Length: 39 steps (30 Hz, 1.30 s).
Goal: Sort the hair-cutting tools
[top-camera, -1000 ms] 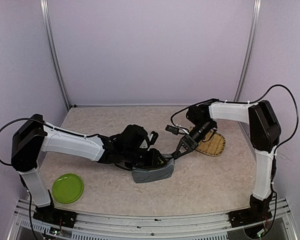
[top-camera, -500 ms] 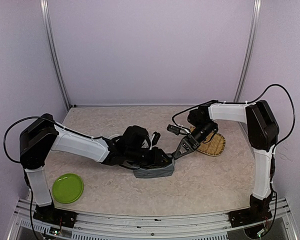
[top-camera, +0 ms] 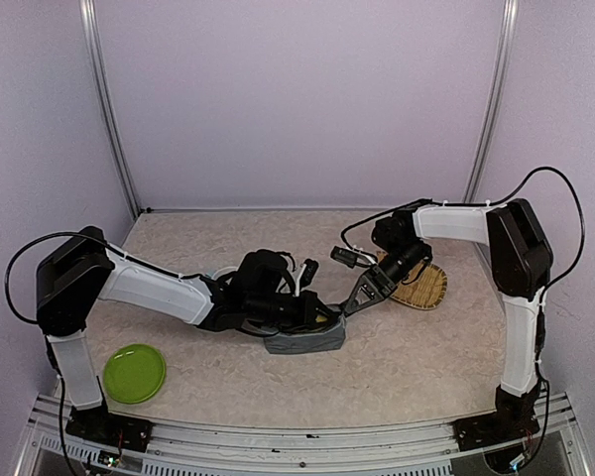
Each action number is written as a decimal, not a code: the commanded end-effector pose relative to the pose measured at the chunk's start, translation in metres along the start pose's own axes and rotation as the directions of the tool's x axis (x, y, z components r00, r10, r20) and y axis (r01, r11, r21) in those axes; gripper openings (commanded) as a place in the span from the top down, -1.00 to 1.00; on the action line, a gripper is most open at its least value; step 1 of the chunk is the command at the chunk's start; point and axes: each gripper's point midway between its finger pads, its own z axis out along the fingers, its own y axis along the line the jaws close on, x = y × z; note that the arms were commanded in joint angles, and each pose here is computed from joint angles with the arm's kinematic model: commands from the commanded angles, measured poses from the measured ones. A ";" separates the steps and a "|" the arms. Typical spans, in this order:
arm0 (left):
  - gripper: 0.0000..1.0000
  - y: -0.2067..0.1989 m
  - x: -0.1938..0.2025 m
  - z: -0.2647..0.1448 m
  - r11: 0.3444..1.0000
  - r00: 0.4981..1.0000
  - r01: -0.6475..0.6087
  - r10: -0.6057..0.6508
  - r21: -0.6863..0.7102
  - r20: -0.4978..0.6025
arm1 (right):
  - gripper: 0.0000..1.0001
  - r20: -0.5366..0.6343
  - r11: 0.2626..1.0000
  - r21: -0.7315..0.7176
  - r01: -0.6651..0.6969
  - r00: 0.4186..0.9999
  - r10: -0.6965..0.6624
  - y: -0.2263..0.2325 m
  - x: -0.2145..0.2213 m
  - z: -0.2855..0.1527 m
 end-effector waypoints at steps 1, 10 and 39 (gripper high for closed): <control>1.00 -0.021 -0.021 -0.017 0.997 0.996 -0.046 0.042 0.053 0.078 | 0.97 0.016 0.999 -0.046 -0.021 1.000 0.021 0.002 0.000 0.003; 1.00 -0.007 -0.011 -0.030 1.000 0.999 -0.018 0.019 -0.021 0.043 | 0.97 0.021 0.999 -0.031 -0.036 0.999 0.037 -0.006 0.001 -0.002; 0.66 -0.007 0.000 0.007 0.994 0.997 -0.074 0.077 0.086 -0.029 | 0.97 0.018 0.998 -0.048 -0.051 0.998 0.052 -0.007 0.001 0.000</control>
